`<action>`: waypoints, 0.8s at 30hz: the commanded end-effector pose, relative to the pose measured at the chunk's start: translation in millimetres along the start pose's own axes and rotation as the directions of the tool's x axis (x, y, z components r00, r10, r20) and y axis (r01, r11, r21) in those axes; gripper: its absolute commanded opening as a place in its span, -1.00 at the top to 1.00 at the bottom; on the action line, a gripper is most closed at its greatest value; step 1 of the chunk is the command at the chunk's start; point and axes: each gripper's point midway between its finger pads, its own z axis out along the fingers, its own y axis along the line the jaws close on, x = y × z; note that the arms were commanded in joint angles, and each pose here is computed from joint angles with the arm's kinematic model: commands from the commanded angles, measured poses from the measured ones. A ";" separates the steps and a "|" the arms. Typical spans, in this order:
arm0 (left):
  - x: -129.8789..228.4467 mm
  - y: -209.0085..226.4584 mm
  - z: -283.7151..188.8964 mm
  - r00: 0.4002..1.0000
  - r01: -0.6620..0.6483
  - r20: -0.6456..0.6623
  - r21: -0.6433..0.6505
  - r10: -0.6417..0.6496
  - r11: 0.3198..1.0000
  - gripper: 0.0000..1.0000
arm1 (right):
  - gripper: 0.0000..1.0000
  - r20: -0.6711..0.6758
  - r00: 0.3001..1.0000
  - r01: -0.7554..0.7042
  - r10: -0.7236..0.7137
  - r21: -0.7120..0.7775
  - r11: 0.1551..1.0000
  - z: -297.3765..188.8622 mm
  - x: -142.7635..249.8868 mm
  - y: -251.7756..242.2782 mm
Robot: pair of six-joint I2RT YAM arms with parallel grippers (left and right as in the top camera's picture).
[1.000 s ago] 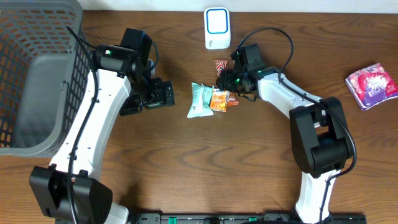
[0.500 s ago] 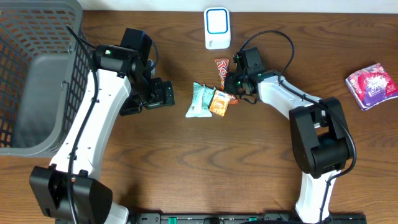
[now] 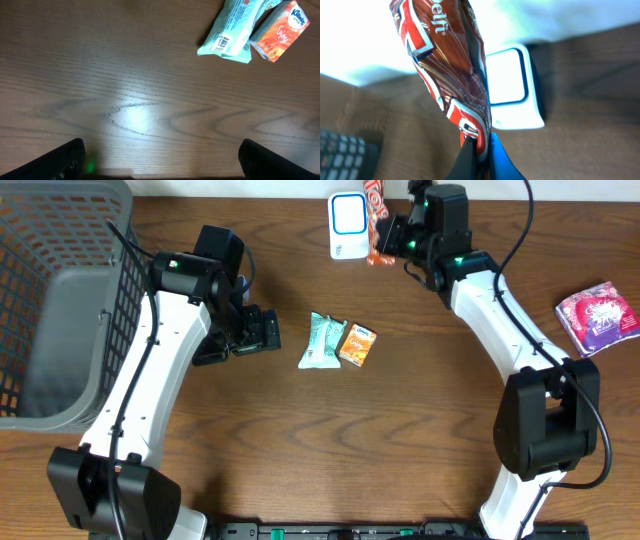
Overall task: Scan the item barcode
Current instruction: 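Hold the red snack bar up in front of the scanner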
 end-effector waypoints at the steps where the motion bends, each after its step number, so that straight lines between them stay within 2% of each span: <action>1: -0.3 2.9 0.4 1.000 -0.005 -0.001 -0.011 0.005 1.000 -0.95 | 0.98 0.063 0.995 -0.076 0.076 0.002 0.997 14.5 -4.4 6.8; 8: -0.3 2.9 0.4 1.000 -0.005 -0.001 -0.011 0.005 1.000 -0.96 | 0.98 0.140 0.987 -0.074 0.078 -0.028 0.997 69.4 17.2 8.1; 12: -0.3 2.9 0.4 1.000 -0.005 -0.001 -0.011 0.005 1.000 -0.96 | 0.98 0.166 0.983 -0.071 0.076 -0.035 0.997 79.9 17.9 0.4; 20: -0.3 2.9 0.4 1.000 -0.005 -0.001 -0.011 0.005 1.000 -0.96 | 0.98 0.218 0.971 -0.101 0.097 0.008 0.995 42.8 -30.8 -36.9; 24: -0.3 2.9 0.4 1.000 -0.005 -0.001 -0.011 0.005 1.000 -0.96 | 0.98 0.199 0.975 -0.122 0.096 0.123 0.985 -0.7 -53.4 -80.9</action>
